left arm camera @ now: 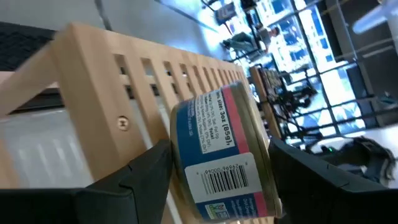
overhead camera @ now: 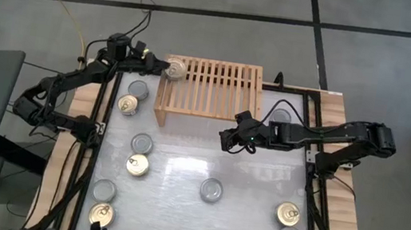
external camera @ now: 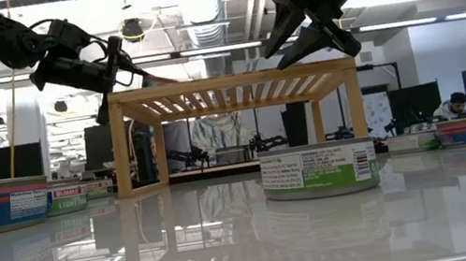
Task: Stack canned seafood by type on shelf
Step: Put the blue-pink tuna can on the shelf
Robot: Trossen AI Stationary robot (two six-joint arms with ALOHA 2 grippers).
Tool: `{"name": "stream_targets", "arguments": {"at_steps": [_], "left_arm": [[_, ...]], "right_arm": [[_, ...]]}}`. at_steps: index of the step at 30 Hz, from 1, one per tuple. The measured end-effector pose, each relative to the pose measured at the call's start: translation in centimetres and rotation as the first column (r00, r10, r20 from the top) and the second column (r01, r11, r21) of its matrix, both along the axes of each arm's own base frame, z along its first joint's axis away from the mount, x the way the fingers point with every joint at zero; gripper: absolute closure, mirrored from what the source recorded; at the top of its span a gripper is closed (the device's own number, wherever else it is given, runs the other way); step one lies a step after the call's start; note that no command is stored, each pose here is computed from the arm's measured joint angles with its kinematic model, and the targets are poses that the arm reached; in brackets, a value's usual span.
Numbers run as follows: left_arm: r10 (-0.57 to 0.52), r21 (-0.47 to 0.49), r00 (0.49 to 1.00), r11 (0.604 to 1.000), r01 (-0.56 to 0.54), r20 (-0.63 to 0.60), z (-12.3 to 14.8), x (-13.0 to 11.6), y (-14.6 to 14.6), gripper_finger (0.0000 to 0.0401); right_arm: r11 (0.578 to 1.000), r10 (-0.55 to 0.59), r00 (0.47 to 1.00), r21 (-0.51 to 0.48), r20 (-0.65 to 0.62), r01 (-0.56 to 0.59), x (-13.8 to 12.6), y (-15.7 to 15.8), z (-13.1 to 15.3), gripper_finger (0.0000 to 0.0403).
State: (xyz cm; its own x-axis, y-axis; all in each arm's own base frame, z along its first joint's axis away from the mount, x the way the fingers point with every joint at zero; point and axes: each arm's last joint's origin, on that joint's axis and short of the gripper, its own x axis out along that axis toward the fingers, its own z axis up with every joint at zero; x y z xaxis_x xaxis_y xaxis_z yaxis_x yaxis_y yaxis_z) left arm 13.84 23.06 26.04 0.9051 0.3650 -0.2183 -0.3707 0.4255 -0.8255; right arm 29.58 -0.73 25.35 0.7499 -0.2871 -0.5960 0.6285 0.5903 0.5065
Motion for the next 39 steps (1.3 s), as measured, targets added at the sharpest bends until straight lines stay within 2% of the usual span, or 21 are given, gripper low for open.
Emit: {"name": "stream_targets", "arguments": {"at_steps": [5,12,20,27,39], "left_arm": [[0.033,-0.074,0.999,0.997,-0.033,0.006,-0.22,-0.05,-0.01,0.0151],[0.033,-0.078,0.999,0.996,-0.033,0.001,-0.29,-0.06,-0.02,0.0151],[0.077,-0.022,0.996,0.997,-0.078,-0.033,-0.31,-0.14,0.14,0.0151],[0.014,-0.010,1.000,1.000,-0.015,-0.026,-0.29,-0.06,-0.02,0.0151],[-0.011,0.065,0.998,0.998,0.015,-0.055,-0.28,-0.05,-0.05,0.0151]], "right_arm": [[1.000,0.000,1.000,0.000,0.000,0.000,0.00,0.00,0.00,0.0255],[1.000,-0.001,1.000,0.000,0.000,0.001,0.00,0.00,0.00,0.0255],[1.000,-0.017,1.000,-0.014,0.000,0.017,-0.01,-0.06,0.00,0.0255],[1.000,-0.017,1.000,-0.014,0.000,0.017,-0.01,-0.05,0.01,0.0255],[1.000,-0.022,1.000,-0.009,0.002,0.022,-0.01,-0.06,0.01,0.0255]]}}
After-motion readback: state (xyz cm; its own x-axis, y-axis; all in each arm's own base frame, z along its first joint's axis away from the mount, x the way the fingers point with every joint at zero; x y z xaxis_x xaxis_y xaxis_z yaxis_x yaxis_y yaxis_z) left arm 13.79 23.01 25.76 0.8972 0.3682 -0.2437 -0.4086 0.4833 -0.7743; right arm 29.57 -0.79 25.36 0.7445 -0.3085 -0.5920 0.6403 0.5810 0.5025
